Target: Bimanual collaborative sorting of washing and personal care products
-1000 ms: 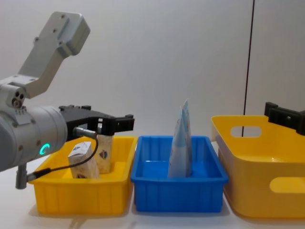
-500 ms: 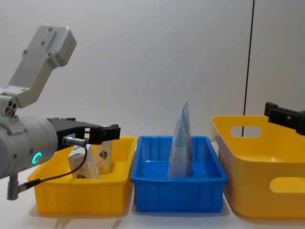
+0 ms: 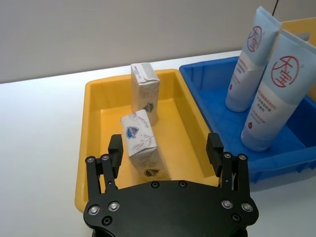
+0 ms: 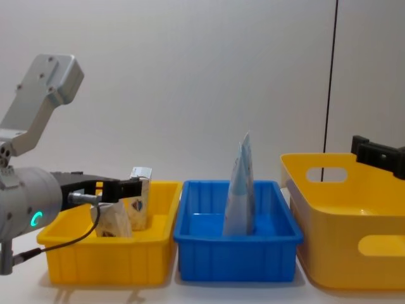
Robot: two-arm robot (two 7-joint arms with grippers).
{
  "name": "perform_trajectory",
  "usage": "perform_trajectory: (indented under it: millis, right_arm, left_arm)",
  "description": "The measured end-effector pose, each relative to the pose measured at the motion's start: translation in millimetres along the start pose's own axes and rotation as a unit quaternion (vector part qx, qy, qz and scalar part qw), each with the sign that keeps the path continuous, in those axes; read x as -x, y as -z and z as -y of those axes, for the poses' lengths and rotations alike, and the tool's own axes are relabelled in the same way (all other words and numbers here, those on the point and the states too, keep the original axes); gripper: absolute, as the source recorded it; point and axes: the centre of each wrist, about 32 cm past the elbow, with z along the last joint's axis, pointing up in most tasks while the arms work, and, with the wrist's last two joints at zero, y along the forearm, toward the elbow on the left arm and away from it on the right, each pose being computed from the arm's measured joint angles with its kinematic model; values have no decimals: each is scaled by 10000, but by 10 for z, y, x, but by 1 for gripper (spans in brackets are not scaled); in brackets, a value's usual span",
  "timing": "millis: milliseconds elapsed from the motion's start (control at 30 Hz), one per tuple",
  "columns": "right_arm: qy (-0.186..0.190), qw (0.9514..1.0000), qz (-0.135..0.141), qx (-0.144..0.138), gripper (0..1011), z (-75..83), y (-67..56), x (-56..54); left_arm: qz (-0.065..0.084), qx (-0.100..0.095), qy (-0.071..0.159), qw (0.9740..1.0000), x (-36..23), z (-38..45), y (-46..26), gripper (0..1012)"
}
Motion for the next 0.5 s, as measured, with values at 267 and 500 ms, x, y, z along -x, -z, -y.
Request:
perform_trajectory:
  millis: [267, 500]
  right_arm:
    - [0, 10000, 0, 1, 1000, 0, 0, 0]
    - [0, 10000, 0, 0, 1000, 0, 0, 0]
  left_arm:
    - [-207, -30, -49, 9998, -92, 60, 49, 1001]
    - [-429, -35, -46, 9991, -169, 129, 108, 1001]
